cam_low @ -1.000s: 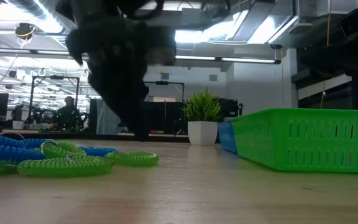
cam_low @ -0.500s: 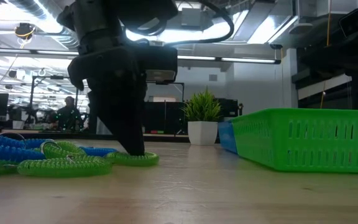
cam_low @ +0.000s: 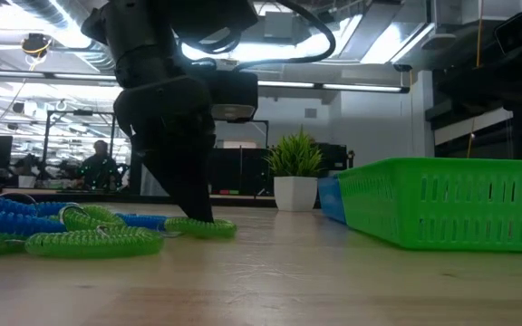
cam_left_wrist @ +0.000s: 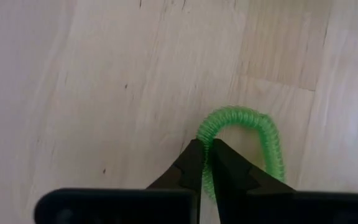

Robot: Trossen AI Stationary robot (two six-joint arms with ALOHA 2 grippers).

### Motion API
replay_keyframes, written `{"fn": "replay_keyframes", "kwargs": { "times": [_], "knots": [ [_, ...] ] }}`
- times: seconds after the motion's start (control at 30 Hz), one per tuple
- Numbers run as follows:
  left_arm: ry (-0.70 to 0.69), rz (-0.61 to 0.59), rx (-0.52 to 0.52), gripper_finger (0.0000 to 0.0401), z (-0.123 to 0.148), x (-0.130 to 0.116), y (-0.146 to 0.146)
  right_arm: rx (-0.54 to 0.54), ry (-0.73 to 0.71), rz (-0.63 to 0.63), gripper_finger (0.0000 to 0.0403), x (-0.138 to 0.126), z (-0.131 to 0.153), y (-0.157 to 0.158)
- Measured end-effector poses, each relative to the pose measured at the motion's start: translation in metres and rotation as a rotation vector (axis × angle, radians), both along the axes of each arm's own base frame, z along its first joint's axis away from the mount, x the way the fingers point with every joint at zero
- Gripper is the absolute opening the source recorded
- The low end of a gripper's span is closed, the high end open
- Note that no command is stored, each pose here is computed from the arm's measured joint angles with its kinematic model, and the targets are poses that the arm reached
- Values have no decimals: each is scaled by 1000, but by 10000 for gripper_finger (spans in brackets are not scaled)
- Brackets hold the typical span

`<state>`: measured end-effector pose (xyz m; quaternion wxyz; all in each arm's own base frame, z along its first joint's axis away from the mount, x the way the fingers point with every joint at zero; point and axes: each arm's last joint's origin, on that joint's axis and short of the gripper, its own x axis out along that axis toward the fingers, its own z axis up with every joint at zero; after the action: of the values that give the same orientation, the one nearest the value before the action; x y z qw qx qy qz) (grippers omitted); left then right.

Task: Sort spring keychains
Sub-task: Put the green spring keychain into the green bin

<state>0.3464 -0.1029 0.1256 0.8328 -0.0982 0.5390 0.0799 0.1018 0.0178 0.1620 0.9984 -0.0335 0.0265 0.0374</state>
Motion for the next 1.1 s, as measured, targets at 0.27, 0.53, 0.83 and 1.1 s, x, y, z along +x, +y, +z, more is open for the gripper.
{"fn": "replay_keyframes", "kwargs": {
  "times": [0.27,0.53,0.83,1.1],
  "knots": [
    [-25,-45,14,18,10,-2,1,0,1,0,136,0,0,0],
    [-89,-89,31,18,33,-5,3,0,0,0,136,0,0,0],
    [-230,-160,112,18,79,-14,7,0,1,0,136,0,0,0],
    [-416,-183,222,19,138,-37,17,0,0,0,136,0,0,0]
  ]
}}
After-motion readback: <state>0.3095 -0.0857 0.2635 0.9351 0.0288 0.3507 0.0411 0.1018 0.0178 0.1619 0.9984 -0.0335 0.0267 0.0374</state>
